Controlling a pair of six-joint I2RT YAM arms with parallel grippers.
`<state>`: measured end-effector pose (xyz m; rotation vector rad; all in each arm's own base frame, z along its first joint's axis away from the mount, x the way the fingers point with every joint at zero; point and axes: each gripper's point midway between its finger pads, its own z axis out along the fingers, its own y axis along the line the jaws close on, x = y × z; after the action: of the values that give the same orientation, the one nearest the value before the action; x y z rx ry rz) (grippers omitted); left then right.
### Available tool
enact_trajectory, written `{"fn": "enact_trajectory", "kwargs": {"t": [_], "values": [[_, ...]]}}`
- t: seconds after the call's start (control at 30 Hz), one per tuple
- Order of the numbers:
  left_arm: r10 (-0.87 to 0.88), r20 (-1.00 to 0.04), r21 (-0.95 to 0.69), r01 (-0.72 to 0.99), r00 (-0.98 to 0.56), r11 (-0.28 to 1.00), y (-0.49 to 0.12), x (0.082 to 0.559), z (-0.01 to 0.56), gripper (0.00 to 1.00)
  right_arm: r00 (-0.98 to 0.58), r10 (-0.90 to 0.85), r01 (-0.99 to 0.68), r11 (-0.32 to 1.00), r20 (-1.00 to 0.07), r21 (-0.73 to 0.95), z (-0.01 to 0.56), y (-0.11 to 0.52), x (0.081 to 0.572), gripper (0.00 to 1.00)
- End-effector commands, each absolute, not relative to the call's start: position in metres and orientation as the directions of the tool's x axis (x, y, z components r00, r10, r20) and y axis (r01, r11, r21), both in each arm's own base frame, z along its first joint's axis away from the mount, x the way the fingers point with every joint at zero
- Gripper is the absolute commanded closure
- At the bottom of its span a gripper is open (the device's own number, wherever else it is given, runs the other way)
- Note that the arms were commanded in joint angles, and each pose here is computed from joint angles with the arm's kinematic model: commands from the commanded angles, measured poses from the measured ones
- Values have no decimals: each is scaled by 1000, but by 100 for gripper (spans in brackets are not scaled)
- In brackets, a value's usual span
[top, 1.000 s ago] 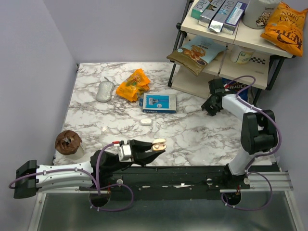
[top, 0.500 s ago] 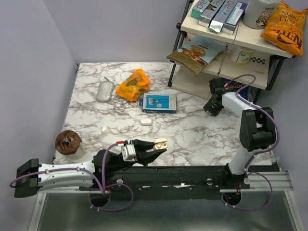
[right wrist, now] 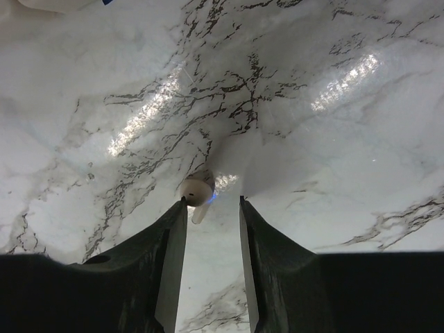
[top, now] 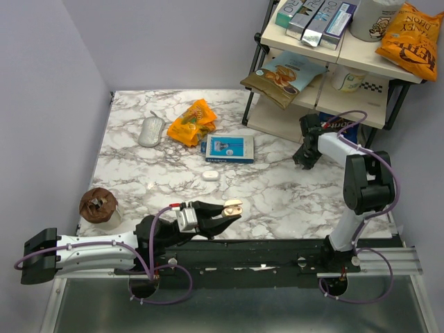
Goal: Insert the wireless bluetooth earbuds into the charging case
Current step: Move the earbud to the center of the board.
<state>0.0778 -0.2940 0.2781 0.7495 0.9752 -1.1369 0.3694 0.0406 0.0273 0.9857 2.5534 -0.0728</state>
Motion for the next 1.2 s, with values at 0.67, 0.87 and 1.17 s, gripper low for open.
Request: {"fn": "enact_trajectory", "kwargs": {"t": [0.67,0.87,1.17], "values": [[-436,-886,34,958,160,283,-290,77,296,100,-698,634,666,745,-332,22,22,34,365,71],[-435,-887,38,963,156,268,-291,74,297,100,-704,633,658,752,-321,41,18,37,347,71],[-454,-877,41,966,157,254,-292,72,302,100,-688,652,672,738,-320,61,16,36,325,63]]}}
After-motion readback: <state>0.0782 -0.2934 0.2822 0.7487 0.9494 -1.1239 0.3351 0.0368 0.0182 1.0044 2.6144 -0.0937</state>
